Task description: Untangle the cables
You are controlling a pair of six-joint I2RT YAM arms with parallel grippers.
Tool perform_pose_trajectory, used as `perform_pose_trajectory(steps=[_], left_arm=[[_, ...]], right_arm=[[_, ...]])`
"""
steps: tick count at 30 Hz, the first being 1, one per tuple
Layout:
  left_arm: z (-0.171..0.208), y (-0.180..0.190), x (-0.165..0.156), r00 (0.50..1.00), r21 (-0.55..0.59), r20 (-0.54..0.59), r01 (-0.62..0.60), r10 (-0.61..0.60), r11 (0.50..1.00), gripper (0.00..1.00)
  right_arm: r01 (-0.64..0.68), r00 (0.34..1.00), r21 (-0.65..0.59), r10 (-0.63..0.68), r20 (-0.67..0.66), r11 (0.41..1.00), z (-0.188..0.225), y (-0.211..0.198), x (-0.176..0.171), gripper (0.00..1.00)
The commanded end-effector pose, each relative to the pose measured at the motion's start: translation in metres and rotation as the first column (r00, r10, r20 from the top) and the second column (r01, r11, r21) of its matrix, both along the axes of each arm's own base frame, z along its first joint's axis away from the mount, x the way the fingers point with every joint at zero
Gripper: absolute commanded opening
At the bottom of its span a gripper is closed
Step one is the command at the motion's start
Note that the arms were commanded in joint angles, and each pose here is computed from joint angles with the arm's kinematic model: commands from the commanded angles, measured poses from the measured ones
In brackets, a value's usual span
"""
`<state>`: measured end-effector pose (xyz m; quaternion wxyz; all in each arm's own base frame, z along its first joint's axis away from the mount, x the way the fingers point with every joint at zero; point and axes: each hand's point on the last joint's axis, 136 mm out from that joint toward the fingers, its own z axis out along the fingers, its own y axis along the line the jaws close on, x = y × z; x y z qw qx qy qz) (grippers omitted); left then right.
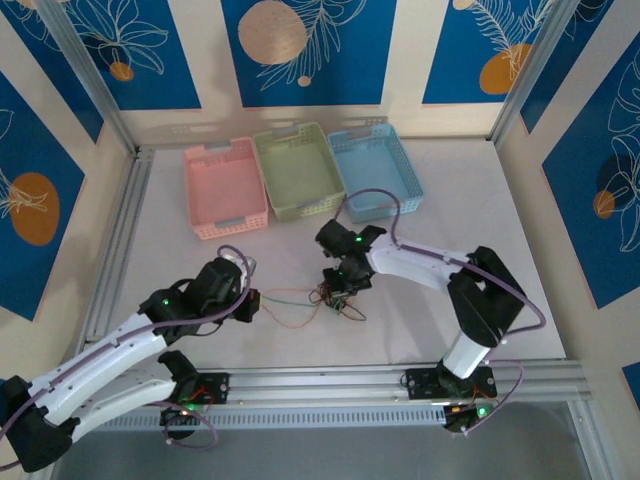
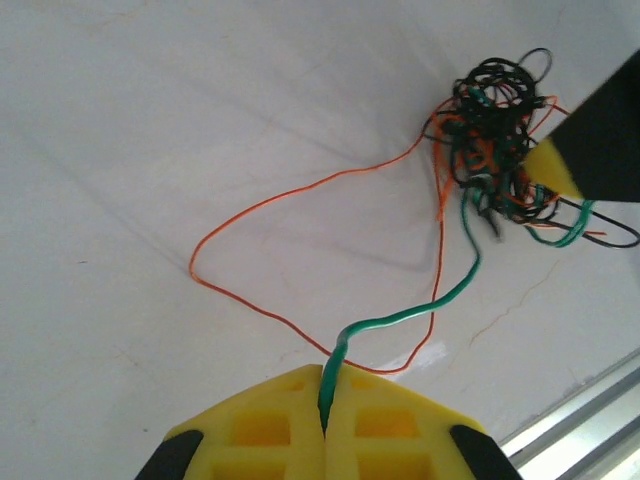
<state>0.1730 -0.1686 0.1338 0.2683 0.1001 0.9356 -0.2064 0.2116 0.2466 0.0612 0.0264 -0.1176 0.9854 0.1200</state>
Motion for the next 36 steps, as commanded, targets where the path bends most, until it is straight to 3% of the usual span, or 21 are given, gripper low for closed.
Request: perform_pose_trajectory(steps=[1,6,13,16,21,25,28,33,36], left_arm=[[0.014,0.02,0.006,0.995,0.035,0.046,-0.095,0.093,0.995,0.0],[0.03,0.039,0.007,0.981,0.034,0.104,-0.168,0.164,0.985,0.0],[0.045,0.053,0.006,0.966,0.017,0.149,-0.218,0.213,0.976,0.0],[0.048,0.055,0.005,0.962,0.011,0.159,-0.226,0.221,0.974,0.0],[0.053,0.057,0.005,0.958,0.0,0.17,-0.234,0.231,0.972,0.0],[0.049,0.043,0.005,0.973,-0.015,0.142,-0.18,0.181,0.983,0.0],[0.046,0.031,0.005,0.983,-0.024,0.119,-0.138,0.14,0.99,0.0],[0.043,0.023,0.007,0.989,-0.017,0.102,-0.108,0.109,0.994,0.0],[0.04,0.018,0.006,0.992,-0.019,0.09,-0.089,0.091,0.996,0.0]], right_arm=[[0.065,0.998,0.113,-0.064,-0.013,0.991,0.008,-0.014,0.008,0.0],[0.209,0.978,0.316,-0.204,-0.05,0.925,0.026,-0.047,0.028,0.0],[0.445,0.883,0.543,-0.45,-0.133,0.712,0.052,-0.097,0.06,0.0],[0.5,0.848,0.537,-0.51,-0.144,0.679,0.048,-0.117,0.065,0.0],[0.588,0.779,0.583,-0.586,-0.222,0.56,0.044,-0.14,0.069,0.0],[0.569,0.8,0.571,-0.559,-0.218,0.592,0.042,-0.133,0.068,0.0],[0.521,0.836,0.534,-0.525,-0.161,0.666,0.046,-0.123,0.065,0.02],[0.446,0.879,0.421,-0.475,-0.041,0.79,0.057,-0.113,0.059,0.33],[0.436,0.881,0.31,-0.471,0.046,0.845,0.064,-0.119,0.057,0.37]])
